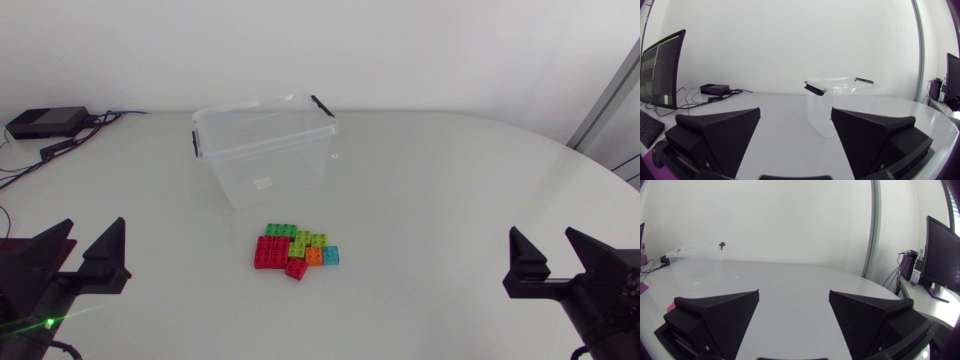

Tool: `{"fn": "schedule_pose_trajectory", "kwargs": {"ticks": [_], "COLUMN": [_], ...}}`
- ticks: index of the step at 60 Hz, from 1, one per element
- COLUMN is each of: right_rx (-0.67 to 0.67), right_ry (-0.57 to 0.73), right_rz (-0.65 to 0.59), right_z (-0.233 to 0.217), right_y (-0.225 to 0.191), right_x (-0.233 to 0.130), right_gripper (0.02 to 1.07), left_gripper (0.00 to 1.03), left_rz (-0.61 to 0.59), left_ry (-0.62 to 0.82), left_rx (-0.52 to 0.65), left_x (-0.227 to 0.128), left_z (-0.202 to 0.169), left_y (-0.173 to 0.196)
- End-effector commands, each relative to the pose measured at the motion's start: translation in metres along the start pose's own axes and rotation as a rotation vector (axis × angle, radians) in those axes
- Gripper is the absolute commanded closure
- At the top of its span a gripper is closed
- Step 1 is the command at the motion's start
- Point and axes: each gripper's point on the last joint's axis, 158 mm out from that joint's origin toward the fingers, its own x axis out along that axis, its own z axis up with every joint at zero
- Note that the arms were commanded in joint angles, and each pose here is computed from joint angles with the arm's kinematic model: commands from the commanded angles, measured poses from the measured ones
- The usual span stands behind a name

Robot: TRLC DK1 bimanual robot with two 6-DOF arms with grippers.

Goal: Pick up the duplo bricks and place them in the container

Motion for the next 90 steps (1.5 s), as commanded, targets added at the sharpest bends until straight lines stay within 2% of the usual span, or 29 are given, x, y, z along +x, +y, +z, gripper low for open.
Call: {"fn": "schedule_pose_trajectory", "kwargs": {"ticks": [1,31,40,48,52,59,66,72,77,82,90], "right_rx": [0.016,0.006,0.011,0.009,0.001,-0.017,-0.023,-0.033,-0.038,-0.029,-0.005], "right_ry": [0.027,0.013,-0.021,-0.035,0.005,0.155,0.234,0.294,0.37,0.46,0.541], "right_rz": [0.004,0.005,0.028,0.074,0.096,0.132,0.179,0.211,0.263,0.328,0.396], "right_z": [-0.009,-0.006,0.007,0.025,0.029,0.028,0.027,0.019,0.008,-0.007,-0.023], "right_y": [0.001,0.002,0.006,0.015,0.021,0.032,0.045,0.055,0.069,0.082,0.092], "right_x": [0.0,0.0,-0.001,-0.003,0.003,0.028,0.043,0.053,0.06,0.062,0.062], "right_gripper": [0.06,0.06,0.06,0.06,0.06,0.06,0.06,0.06,0.06,0.06,0.06], "left_gripper": [0.04,0.05,0.05,0.05,0.05,0.05,0.05,0.07,0.08,0.12,0.12], "left_rz": [0.002,0.0,0.0,-0.019,-0.034,-0.049,-0.108,-0.141,-0.179,-0.287,-0.373], "left_ry": [0.008,0.0,-0.008,0.043,0.085,0.153,0.266,0.402,0.564,0.653,0.72], "left_rx": [0.013,0.015,0.02,0.02,0.02,0.021,0.025,0.075,0.163,0.273,0.398], "left_x": [0.0,0.0,-0.001,0.004,0.011,0.03,0.056,0.075,0.094,0.102,0.11], "left_z": [-0.005,-0.002,0.009,0.018,0.024,0.039,0.042,0.03,0.003,-0.025,-0.059], "left_y": [0.0,0.0,-0.001,-0.006,-0.01,-0.016,-0.037,-0.049,-0.059,-0.08,-0.092]}}
